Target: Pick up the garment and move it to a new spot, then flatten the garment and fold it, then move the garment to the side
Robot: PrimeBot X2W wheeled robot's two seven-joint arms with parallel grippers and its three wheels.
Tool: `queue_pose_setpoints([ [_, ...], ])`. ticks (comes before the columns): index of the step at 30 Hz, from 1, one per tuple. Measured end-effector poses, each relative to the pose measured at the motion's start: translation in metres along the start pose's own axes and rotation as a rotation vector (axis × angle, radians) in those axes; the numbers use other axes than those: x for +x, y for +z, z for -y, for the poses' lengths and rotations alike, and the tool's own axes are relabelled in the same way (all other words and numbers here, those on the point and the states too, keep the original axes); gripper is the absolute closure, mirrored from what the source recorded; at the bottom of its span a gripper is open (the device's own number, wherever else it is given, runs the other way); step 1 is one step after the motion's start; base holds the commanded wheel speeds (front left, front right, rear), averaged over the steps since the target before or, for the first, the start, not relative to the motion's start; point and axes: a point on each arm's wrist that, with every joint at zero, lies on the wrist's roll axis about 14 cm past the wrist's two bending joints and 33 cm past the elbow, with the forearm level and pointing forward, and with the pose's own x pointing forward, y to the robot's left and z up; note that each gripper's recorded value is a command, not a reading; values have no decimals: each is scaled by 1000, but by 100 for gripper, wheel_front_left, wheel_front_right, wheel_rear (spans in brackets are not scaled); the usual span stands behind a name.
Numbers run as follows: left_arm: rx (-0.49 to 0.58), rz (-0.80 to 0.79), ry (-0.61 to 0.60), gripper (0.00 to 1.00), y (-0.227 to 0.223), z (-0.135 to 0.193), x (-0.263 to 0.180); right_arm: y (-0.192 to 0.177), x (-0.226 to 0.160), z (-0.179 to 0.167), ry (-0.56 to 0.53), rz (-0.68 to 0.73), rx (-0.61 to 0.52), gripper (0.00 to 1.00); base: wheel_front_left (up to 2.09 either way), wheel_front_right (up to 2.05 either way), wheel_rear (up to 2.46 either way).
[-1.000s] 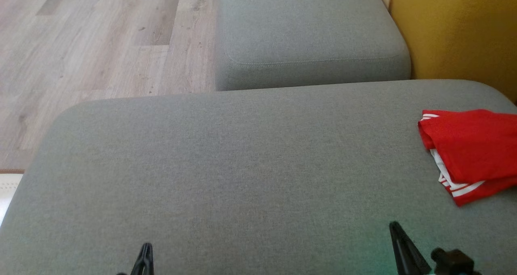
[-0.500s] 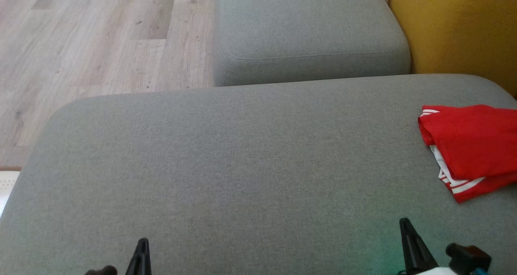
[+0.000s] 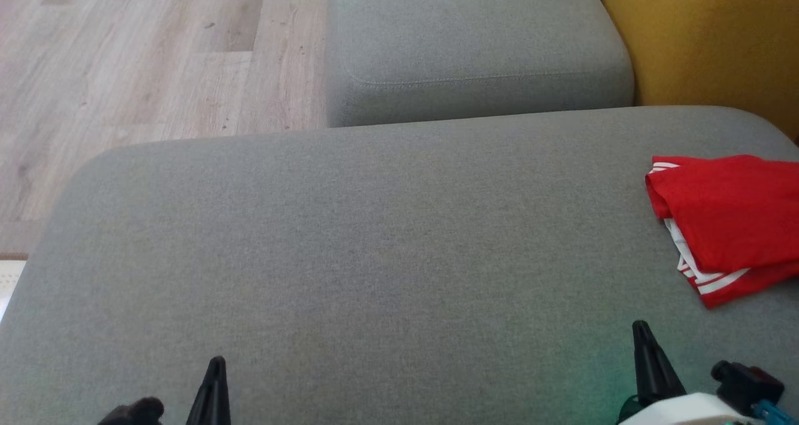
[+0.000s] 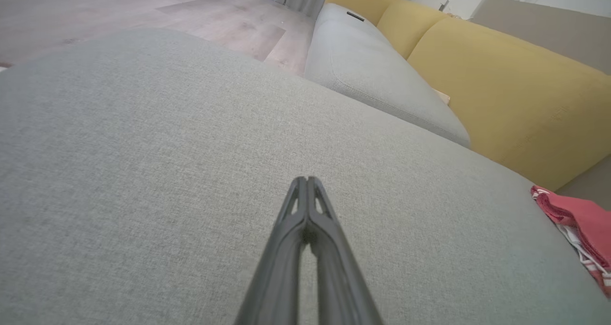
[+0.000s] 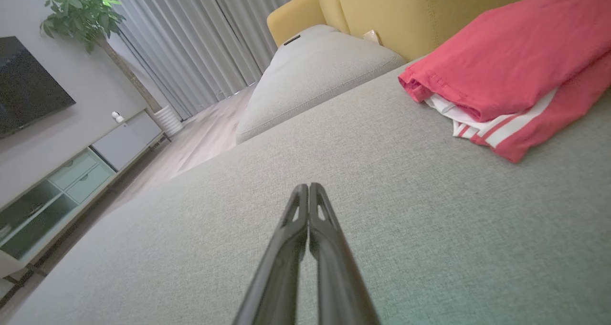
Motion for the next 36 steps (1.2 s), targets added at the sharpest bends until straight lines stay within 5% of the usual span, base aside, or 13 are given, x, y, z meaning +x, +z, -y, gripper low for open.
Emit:
queue_pose_setpoints([
  [36,-450,-58,12,100,6,-4,33,22,21,19,-77,37,444,100,0,0,0],
])
